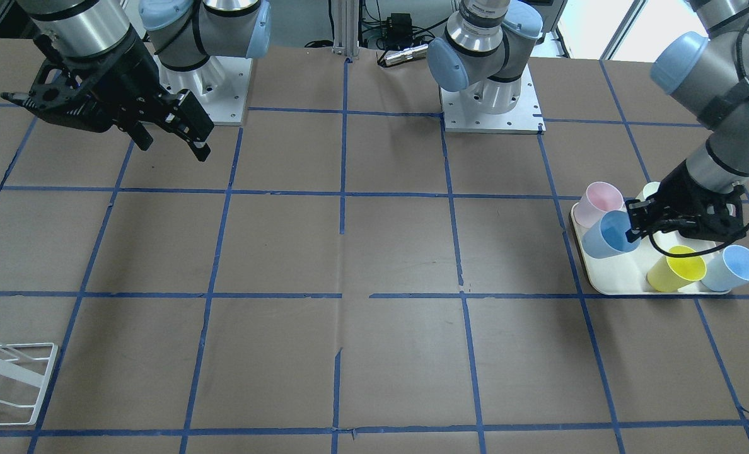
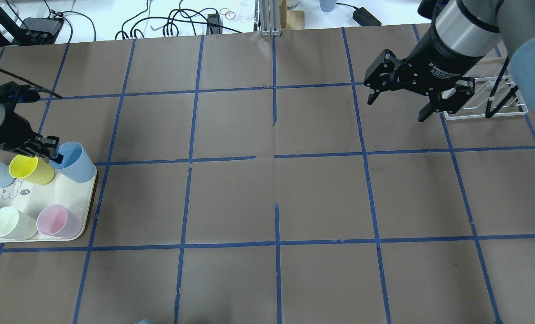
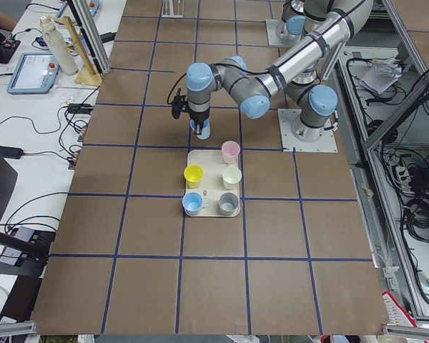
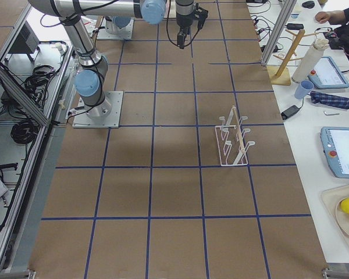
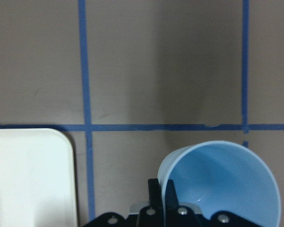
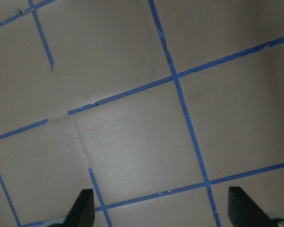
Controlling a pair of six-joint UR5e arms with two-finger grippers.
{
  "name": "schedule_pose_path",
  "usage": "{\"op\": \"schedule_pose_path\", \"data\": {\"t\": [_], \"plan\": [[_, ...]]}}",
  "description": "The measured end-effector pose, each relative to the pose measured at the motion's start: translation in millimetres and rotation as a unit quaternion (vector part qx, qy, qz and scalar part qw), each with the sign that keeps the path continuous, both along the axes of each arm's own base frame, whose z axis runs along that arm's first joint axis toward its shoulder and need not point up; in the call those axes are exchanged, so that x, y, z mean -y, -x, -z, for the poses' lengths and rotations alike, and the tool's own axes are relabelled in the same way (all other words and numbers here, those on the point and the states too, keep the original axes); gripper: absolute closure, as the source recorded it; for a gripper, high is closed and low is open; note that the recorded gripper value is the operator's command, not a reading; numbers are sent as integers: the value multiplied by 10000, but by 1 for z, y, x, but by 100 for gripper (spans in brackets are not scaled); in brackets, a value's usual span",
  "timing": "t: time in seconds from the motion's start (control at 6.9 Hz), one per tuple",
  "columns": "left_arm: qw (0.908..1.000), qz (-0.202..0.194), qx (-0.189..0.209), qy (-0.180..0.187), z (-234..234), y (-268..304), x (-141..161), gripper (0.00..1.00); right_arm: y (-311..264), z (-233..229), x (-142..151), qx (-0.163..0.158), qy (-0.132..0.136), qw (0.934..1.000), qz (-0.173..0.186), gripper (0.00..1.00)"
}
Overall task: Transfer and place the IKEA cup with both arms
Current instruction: 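Lower the light blue cup onto the tray beside the yellow cup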
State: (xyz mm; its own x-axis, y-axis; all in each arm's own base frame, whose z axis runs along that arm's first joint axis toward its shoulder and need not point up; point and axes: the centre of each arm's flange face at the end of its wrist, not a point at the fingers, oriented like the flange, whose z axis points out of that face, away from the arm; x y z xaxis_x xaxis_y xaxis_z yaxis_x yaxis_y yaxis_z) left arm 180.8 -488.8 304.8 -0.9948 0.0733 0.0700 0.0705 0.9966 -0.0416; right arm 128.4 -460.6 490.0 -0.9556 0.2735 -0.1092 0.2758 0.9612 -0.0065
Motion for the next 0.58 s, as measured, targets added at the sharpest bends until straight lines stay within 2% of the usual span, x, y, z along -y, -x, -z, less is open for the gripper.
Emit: {"op": "schedule_pose_path", "data": {"t": [0.14,0.29,0.58], "plan": [[10000,65,-28,19,15,-30,-4,100,1,-4,-10,-262,-54,9991,-320,0],[9999,74,-102,39,33,-45,-3,100,2,-5,-15,-369,-83,9979,-527,0],[9998,60,-198,53,56,-53,2,100,3,-3,-17,-386,-107,9972,-625,0]]}}
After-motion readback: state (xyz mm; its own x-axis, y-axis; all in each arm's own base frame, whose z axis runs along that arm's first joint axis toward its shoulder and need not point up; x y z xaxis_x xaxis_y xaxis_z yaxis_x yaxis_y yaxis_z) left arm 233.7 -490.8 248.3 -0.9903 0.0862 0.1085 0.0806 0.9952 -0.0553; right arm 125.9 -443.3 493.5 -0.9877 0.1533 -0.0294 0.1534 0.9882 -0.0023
